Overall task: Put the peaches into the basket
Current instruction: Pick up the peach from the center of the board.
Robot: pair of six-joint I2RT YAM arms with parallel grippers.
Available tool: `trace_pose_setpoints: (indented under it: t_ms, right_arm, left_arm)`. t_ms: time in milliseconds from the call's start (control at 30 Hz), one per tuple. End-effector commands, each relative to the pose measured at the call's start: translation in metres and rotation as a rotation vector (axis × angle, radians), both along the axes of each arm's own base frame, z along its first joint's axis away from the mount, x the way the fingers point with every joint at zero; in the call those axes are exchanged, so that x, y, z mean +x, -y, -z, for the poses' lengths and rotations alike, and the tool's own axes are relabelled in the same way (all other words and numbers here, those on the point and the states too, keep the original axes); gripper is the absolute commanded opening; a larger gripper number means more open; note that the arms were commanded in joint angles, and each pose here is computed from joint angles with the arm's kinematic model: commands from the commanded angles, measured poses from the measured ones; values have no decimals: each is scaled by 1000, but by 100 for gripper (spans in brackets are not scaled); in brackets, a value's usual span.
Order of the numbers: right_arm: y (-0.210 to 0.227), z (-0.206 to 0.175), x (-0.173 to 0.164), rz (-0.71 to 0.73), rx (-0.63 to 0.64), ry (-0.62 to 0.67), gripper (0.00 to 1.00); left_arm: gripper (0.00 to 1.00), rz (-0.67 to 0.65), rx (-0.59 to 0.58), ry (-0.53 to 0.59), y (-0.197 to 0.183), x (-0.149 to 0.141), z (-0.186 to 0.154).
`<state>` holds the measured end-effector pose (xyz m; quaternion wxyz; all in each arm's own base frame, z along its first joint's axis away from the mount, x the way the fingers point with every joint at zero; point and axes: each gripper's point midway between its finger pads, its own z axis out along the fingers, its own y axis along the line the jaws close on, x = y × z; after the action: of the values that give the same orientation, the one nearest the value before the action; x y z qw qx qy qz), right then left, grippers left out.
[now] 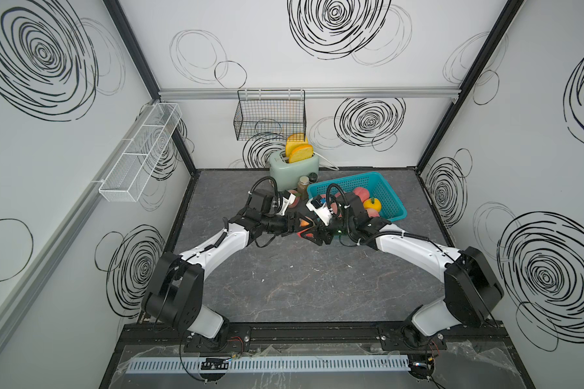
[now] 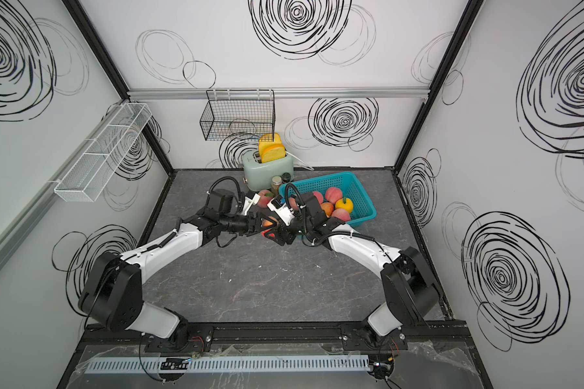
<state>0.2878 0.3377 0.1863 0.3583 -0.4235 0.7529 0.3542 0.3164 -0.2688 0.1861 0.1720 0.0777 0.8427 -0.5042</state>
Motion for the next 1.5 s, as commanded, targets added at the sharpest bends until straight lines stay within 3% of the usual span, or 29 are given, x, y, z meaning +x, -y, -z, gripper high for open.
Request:
trace_pose_setpoints:
  t_ms: [0,133,300,367,833,1167,1467]
  right_arm:
    - [-7,-8,0,-33,22,26,64]
    - [-6,-10,1,-29,23,31,62]
    - [-1,-6,6,1,4,35,62]
    - [4,-6,12,27,-5,36,62]
    - [57,-13,68,269,-6,30,63]
    - [111,-12,120,539,-18,-10,63]
    - [145,-18,154,644,-39,15,63]
  left_arm:
    - [72,25,-52,69,5,-1,-27]
    - [74,24,-52,72,5,-1,-27]
    - [93,3,-44,72,-1,3,-27]
    - [96,-15,-32,71,-6,7,-25]
    - [99,-117,58,118,-44,33,-25]
    - [98,-115,76,164,-40,44,-24]
    - [98,-116,147,216,-30,59,-25]
